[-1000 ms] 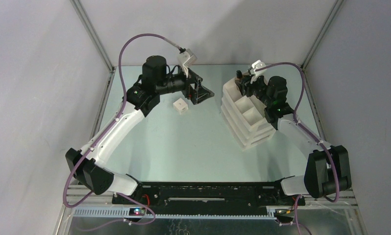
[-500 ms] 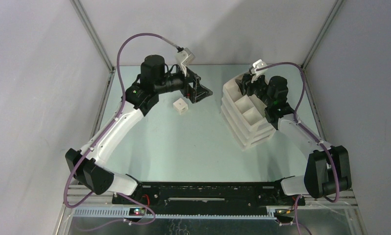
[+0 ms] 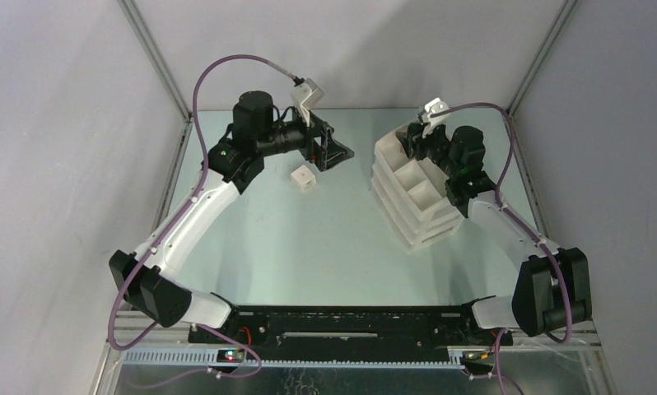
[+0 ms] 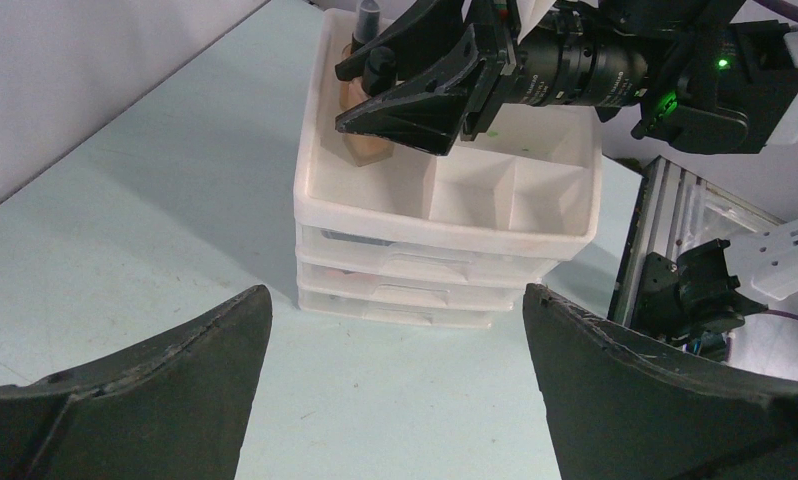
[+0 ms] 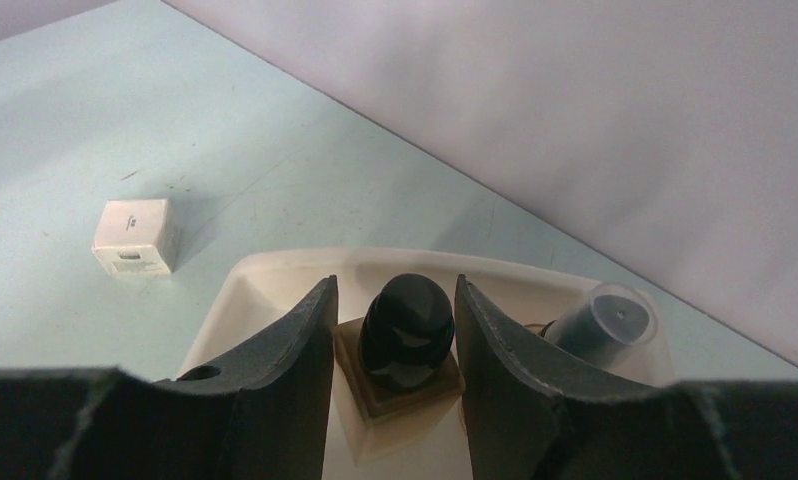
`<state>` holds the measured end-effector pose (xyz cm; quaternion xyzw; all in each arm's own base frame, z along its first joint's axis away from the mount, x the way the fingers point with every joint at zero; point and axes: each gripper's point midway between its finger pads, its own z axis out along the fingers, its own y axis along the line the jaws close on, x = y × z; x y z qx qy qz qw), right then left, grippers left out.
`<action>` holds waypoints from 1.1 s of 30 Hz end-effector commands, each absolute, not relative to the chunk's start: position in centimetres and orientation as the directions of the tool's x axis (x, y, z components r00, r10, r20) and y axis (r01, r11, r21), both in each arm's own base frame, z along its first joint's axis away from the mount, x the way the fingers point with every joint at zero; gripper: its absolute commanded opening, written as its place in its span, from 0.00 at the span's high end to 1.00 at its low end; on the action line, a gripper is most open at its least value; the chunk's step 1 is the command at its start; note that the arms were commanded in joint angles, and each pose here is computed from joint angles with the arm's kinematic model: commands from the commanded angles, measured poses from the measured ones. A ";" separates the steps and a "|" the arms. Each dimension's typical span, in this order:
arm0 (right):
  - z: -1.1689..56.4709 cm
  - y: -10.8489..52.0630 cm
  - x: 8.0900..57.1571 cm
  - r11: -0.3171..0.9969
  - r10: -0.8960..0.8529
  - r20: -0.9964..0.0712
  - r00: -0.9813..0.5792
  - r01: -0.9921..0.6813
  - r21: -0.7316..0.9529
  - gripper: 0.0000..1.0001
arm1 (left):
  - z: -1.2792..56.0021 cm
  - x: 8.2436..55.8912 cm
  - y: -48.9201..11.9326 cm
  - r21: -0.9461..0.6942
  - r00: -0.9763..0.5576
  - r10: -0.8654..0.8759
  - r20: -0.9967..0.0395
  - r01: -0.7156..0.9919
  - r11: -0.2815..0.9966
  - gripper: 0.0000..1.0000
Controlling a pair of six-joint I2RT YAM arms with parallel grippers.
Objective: Organize the makeup
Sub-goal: Place the makeup in the storage box.
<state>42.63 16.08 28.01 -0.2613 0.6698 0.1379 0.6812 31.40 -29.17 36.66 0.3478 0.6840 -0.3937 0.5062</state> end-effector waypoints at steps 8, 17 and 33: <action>34.1 16.5 44.9 0.842 -0.161 -0.968 0.191 -0.485 -0.236 0.91 | 35.9 31.3 -28.5 -0.200 -0.259 0.075 -0.963 0.871 0.448 0.00; 32.7 16.6 45.2 0.837 -0.175 -0.972 0.154 -0.496 -0.229 0.82 | 35.9 31.5 -28.2 -0.198 -0.258 0.073 -0.963 0.869 0.454 0.00; 33.7 16.4 44.4 0.838 -0.173 -0.971 0.163 -0.495 -0.232 0.44 | 33.8 33.9 -25.7 -0.159 -0.257 0.109 -0.960 0.826 0.540 0.00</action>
